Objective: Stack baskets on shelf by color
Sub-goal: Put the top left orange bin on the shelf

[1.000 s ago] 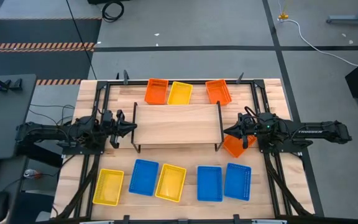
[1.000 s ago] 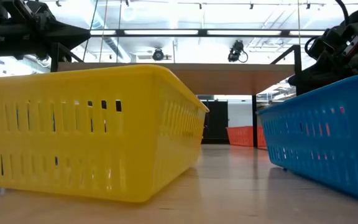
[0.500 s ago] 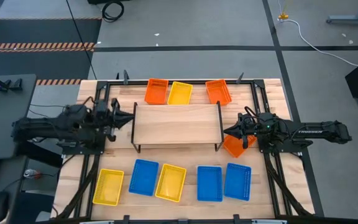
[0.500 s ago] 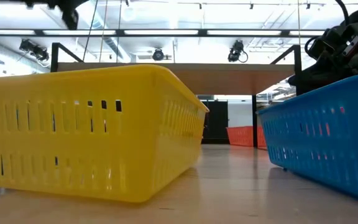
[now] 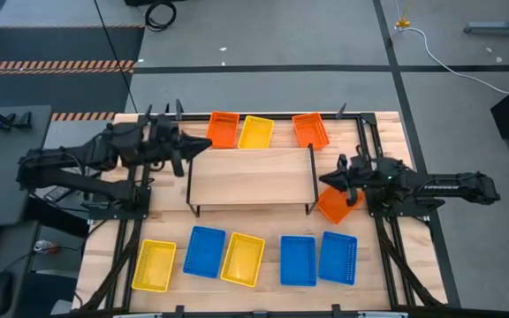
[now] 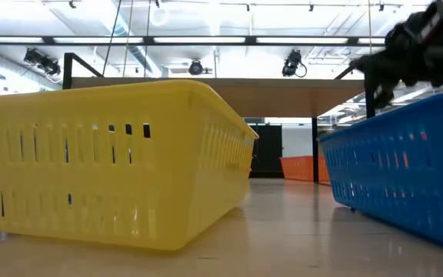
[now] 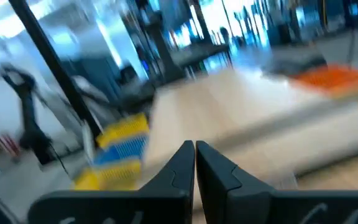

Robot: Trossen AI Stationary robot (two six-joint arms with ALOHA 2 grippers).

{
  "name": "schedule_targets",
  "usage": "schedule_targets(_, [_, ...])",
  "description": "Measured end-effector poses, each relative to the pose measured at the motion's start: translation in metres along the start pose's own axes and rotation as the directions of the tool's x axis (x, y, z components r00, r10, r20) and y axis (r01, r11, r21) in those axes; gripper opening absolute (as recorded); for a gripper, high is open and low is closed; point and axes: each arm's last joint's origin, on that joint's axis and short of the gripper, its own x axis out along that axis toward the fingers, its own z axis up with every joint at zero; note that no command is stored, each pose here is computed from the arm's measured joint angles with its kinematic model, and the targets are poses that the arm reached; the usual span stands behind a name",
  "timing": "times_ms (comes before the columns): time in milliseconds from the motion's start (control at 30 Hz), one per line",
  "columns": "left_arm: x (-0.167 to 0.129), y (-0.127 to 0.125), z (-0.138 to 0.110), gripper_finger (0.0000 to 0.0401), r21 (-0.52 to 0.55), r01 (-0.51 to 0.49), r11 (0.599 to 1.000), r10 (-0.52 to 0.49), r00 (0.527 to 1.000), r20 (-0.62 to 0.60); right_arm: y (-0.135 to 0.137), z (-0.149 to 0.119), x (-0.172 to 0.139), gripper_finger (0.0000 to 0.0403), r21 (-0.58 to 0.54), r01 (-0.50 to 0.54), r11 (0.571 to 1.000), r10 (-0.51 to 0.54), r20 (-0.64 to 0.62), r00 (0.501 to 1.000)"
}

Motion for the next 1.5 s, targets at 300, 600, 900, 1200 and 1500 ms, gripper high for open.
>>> schedule_targets(300, [0.017,-0.019,0.029,0.0030,0.000,0.058,0.998,-0.058,0.987,0.153,0.014,0.047,-0.008,0.0023,-0.055,0.012,0.998,0.013,0.441,0.898])
schedule_targets(600, [0.024,-0.018,0.036,0.0036,0.036,-0.028,0.999,0.017,0.958,0.286,0.017,0.055,-0.013,0.0023,0.079,-0.090,0.993,0.035,0.529,0.848])
schedule_targets(900, [0.037,0.007,0.035,0.0068,0.124,-0.171,0.977,0.140,0.964,0.225,0.027,0.103,-0.038,0.0023,0.281,-0.027,0.959,-0.232,0.839,0.492])
schedule_targets(1200, [0.062,0.063,0.028,0.0128,0.087,-0.387,0.918,0.390,0.920,-0.018,0.044,0.169,-0.031,0.0023,0.281,0.440,0.853,-0.474,0.771,0.425])
schedule_targets(1500, [0.082,0.084,0.075,0.0179,0.380,-0.623,0.683,0.708,0.692,-0.139,0.043,0.209,0.027,0.0028,0.216,0.590,0.778,-0.550,0.688,0.474])
